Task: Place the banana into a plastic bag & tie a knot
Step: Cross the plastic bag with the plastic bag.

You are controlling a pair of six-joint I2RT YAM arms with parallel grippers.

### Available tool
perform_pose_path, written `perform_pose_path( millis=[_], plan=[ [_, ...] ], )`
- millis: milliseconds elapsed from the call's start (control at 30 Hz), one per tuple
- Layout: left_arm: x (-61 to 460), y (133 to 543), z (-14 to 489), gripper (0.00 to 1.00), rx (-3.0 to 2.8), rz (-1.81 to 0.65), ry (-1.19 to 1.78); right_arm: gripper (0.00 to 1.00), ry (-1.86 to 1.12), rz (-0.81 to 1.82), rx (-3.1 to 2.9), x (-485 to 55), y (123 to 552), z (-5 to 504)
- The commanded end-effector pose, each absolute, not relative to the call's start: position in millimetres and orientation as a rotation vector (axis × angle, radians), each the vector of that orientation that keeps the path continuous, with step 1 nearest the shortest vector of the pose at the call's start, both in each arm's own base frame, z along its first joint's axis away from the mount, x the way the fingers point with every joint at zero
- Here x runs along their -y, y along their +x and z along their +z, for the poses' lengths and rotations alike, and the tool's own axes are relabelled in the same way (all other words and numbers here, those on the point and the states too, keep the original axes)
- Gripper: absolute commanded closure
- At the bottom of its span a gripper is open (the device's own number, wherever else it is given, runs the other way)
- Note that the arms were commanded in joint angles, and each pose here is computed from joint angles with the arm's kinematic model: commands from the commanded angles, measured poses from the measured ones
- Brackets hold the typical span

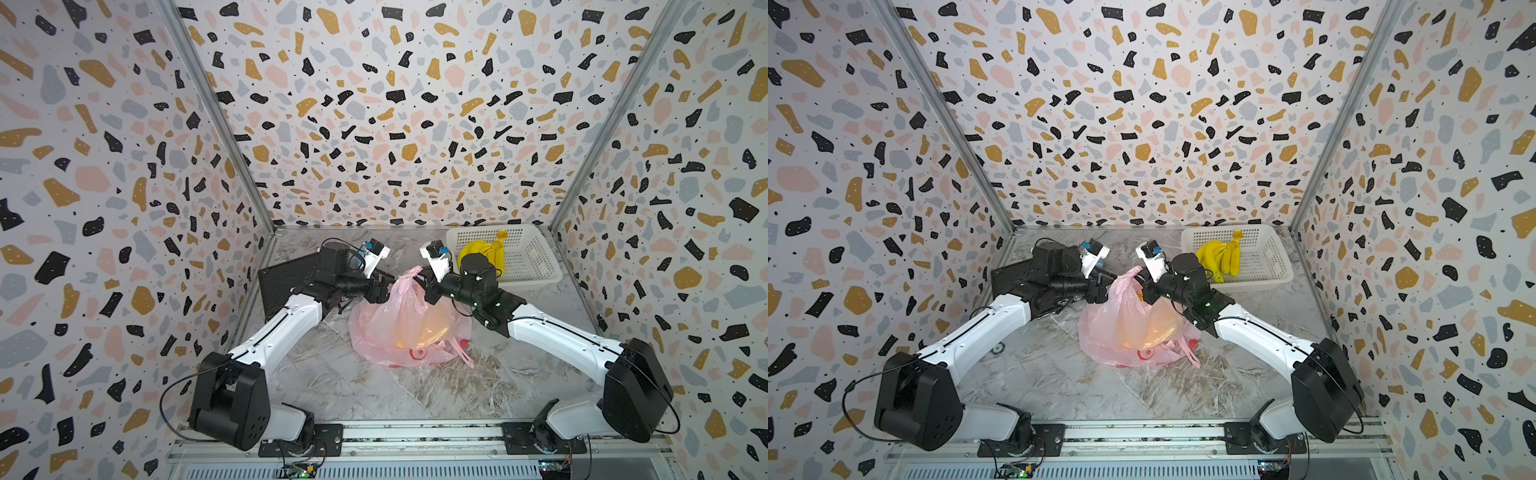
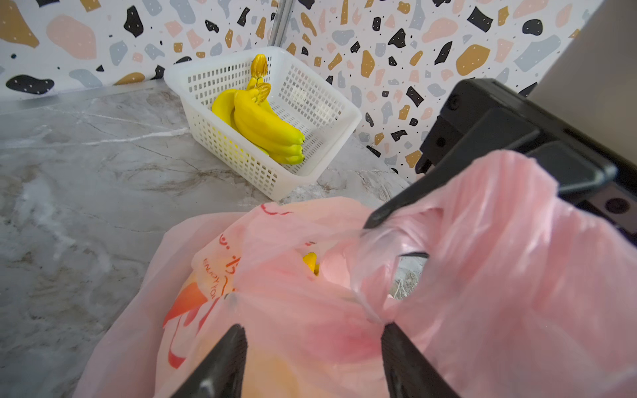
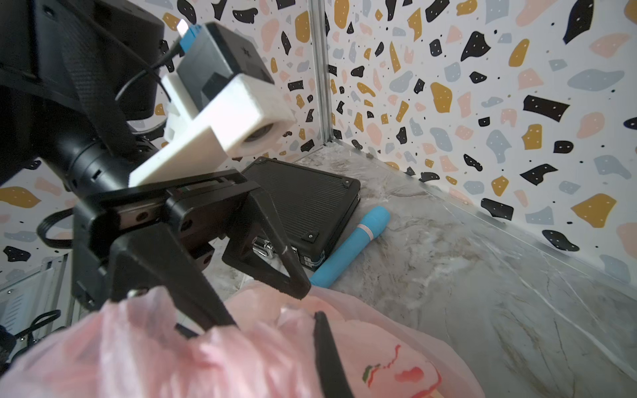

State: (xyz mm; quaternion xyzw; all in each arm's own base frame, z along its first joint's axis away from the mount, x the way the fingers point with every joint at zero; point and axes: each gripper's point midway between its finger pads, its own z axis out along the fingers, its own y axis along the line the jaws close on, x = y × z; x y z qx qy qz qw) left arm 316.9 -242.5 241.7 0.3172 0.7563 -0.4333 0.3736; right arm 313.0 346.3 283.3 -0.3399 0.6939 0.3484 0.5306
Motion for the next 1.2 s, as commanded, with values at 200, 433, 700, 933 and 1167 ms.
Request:
perform_pose_path(
  millis=[200, 433, 700, 933, 1167],
  plan=[
    [244, 303, 267, 0.34, -1.775, -1.163, 0.790, 1.00, -0.779, 0.973, -1.495, -360, 306, 326],
    [241, 292, 256, 0.30, -1.730, -1.177, 0.617, 1.00, -0.778, 1.025, -1.429, -363, 301, 334],
    [229, 299, 240, 0.28, -1.733, -1.113, 0.427, 1.00, -0.833, 1.158, -1.394, -377, 290, 331],
    [203, 293, 235, 0.22, -1.740, -0.992, 0.315, 1.00, -0.795, 1.291, -1.313, -382, 284, 322],
    [169, 286, 238, 0.17, -1.795, -0.822, 0.188, 1.00, -0.765, 1.332, -1.297, -387, 288, 326]
  ],
)
